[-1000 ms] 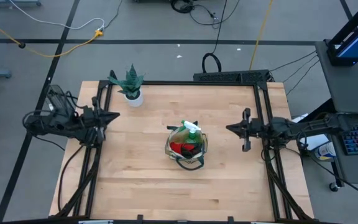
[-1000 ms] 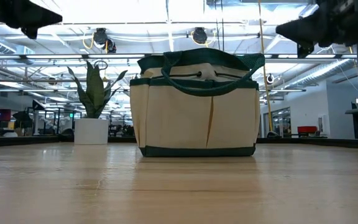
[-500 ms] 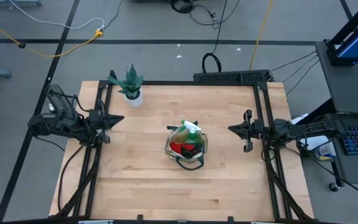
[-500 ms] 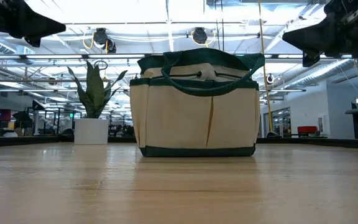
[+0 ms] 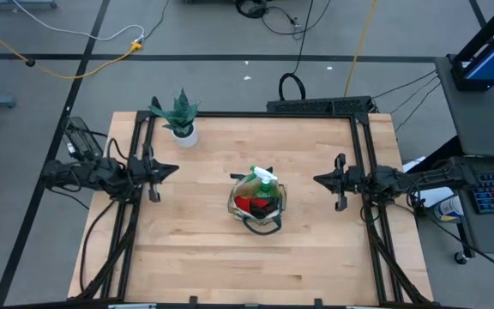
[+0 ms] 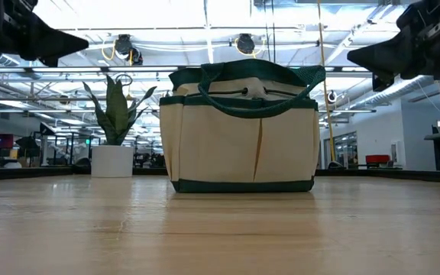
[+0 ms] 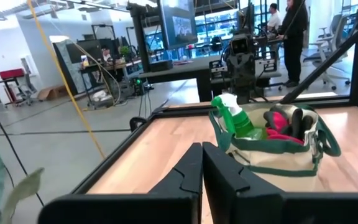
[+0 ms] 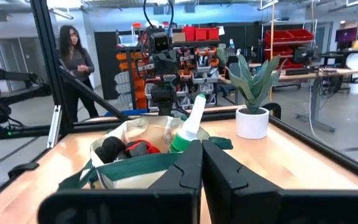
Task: Pick & Place Garden tools in Gardening bag
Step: Return to Home Position
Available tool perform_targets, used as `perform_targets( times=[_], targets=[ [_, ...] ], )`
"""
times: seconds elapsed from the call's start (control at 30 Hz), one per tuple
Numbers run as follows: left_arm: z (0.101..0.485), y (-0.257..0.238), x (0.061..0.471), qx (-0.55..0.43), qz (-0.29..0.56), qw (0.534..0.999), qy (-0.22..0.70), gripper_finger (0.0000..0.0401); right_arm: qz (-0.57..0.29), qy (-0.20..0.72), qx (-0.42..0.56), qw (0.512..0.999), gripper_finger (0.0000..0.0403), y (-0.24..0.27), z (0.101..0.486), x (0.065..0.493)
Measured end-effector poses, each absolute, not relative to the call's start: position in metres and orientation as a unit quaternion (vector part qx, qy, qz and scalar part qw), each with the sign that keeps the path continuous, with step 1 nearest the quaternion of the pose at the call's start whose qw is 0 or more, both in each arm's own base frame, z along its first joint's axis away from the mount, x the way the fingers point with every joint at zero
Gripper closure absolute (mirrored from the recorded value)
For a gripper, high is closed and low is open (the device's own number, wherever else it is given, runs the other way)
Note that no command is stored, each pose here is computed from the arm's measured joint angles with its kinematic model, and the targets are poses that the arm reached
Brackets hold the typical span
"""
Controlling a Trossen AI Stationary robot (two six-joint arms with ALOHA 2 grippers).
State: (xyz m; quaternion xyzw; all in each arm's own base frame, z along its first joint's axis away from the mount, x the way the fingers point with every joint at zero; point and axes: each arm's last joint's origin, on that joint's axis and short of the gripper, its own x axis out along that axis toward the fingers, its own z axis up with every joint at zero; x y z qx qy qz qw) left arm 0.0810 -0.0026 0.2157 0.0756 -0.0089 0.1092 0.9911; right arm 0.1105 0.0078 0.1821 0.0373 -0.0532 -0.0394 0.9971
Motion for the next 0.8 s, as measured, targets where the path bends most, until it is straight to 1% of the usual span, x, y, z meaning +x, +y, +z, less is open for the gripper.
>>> perform_targets(
  times=[0.2,0.4,0.63,0.8],
  targets=[
    [0.203,-0.004,0.087,0.08,0.11,0.991,-0.016,0.0398,-0.039,-0.053,0.051,0.997,0.0403,0.008,0.182,0.111],
    [0.197,-0.004,0.089,0.079,0.11,0.991,-0.016,0.0384,-0.039,-0.048,0.05,0.997,0.0403,0.008,0.181,0.111],
    [0.191,-0.006,0.091,0.073,0.08,0.994,-0.01,0.0398,-0.039,-0.049,0.05,0.997,0.0403,0.008,0.181,0.111],
    [0.183,-0.007,0.094,0.064,0.079,0.994,-0.033,0.0384,-0.039,-0.049,0.05,0.997,0.0403,0.008,0.181,0.111]
  ],
)
